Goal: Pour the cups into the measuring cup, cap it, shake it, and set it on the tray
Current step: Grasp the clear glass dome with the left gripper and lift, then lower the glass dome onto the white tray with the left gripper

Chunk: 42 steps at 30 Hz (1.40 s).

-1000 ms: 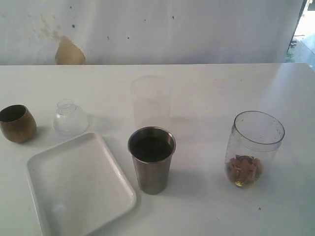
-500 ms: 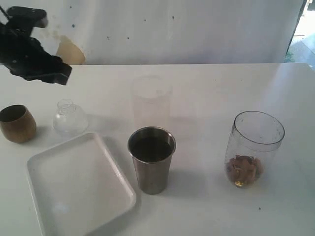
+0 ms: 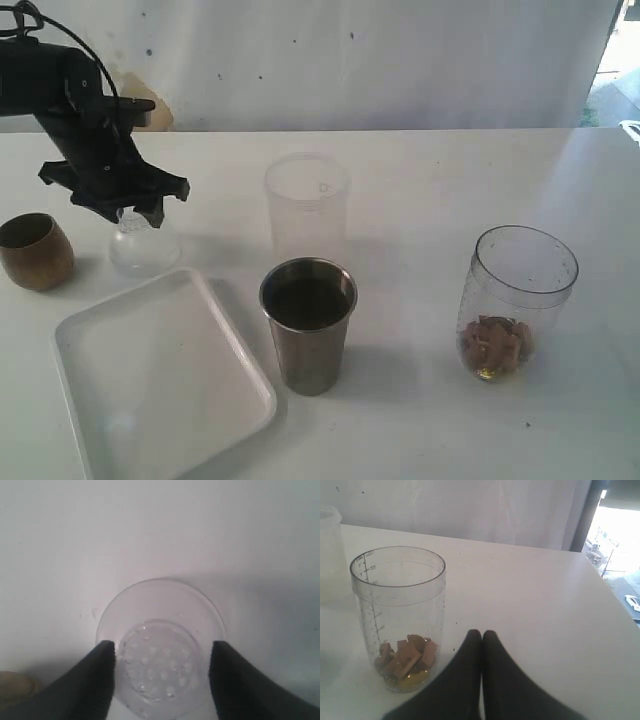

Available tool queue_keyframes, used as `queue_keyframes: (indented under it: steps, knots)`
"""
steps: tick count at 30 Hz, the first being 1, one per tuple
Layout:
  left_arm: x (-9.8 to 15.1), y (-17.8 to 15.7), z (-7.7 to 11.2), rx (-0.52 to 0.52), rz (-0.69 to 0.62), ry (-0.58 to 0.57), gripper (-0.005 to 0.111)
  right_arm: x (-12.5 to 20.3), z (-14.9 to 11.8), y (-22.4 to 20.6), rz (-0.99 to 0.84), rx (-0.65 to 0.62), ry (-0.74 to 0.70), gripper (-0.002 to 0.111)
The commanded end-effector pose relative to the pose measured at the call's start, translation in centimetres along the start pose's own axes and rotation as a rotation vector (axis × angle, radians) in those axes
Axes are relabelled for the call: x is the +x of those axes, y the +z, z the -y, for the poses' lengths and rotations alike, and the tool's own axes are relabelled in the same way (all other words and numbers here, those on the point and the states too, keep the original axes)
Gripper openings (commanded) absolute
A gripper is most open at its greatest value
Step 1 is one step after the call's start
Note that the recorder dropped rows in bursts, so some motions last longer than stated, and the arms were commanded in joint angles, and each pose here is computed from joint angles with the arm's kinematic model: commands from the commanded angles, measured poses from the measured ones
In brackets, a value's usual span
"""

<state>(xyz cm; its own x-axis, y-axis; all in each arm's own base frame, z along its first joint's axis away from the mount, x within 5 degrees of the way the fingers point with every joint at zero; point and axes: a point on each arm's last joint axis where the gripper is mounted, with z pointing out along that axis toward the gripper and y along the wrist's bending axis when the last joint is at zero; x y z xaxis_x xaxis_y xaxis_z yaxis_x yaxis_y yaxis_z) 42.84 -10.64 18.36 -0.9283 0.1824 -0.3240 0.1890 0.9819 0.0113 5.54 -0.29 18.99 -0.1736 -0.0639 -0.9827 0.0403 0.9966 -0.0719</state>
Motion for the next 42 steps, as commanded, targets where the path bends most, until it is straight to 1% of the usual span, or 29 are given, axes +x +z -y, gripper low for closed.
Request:
queue_keyframes:
  steps: [1, 2, 3, 7, 11, 14, 17, 19, 22, 26, 28, 31, 32, 36, 38, 42]
  knots:
    - [0.1, -0.4, 0.2, -0.004, -0.017, 0.027, 0.014, -0.1, 0.0, 0.0, 0.012, 0.007, -0.001, 0.000]
    - [0.2, -0.4, 0.2, -0.005, -0.033, 0.042, 0.004, -0.1, 0.0, 0.0, 0.012, 0.007, -0.001, 0.000]
    - [0.2, -0.5, 0.2, -0.006, -0.047, 0.062, 0.000, -0.1, 0.0, 0.0, 0.012, 0.007, -0.001, 0.000]
    - [0.1, -2.0, 0.1, -0.009, -0.090, 0.066, 0.000, -0.1, 0.0, 0.0, 0.012, 0.007, -0.001, 0.000]
    - [-0.3, -5.5, 0.7, 0.000, -0.051, 0.105, 0.000, -0.1, 0.0, 0.0, 0.012, 0.007, -0.001, 0.000]
    - [0.0, -8.7, 1.8, 0.022, -0.021, 0.158, 0.000, -0.1, 0.0, 0.0, 0.012, 0.007, -0.001, 0.000]
    - [1.2, -11.7, 3.8, 0.066, -0.041, 0.239, 0.000, -0.1, 0.0, 0.0, 0.012, 0.007, -0.001, 0.000]
    - [2.5, -13.4, 5.1, 0.089, -0.051, 0.287, 0.000, -0.1, 0.0, 0.0, 0.012, 0.007, -0.001, 0.000]
    - [4.8, -14.6, 6.5, 0.103, -0.044, 0.302, 0.000, -0.1, 0.0, 0.0, 0.012, 0.007, -0.001, 0.000]
    - [8.4, -14.5, 7.2, 0.111, -0.080, 0.293, 0.000, -0.1, 0.0, 0.0, 0.012, 0.007, -0.001, 0.000]
    - [10.2, -13.6, 7.1, 0.112, -0.117, 0.298, 0.000, -0.1, 0.0, 0.0, 0.012, 0.007, -0.001, 0.000]
    - [12.0, -11.8, 6.9, 0.111, -0.171, 0.290, 0.000, -0.1, 0.0, 0.0, 0.012, 0.007, -0.001, 0.000]
    - [12.4, -11.1, 6.9, 0.112, -0.173, 0.288, 0.000, -0.1, 0.0, 0.0, 0.012, 0.007, -0.001, 0.000]
    - [12.9, -9.3, 7.4, 0.177, -0.085, 0.292, 0.000, -0.1, 0.0, 0.0, 0.012, 0.007, -0.001, 0.000]
    - [12.9, -9.1, 7.4, 0.180, -0.068, 0.294, 0.000, -0.1, 0.0, 0.0, 0.012, 0.007, -0.001, 0.000]
    - [13.0, -9.1, 7.4, 0.180, -0.078, 0.297, 0.000, -0.1, 0.0, 0.0, 0.012, 0.007, -0.001, 0.000]
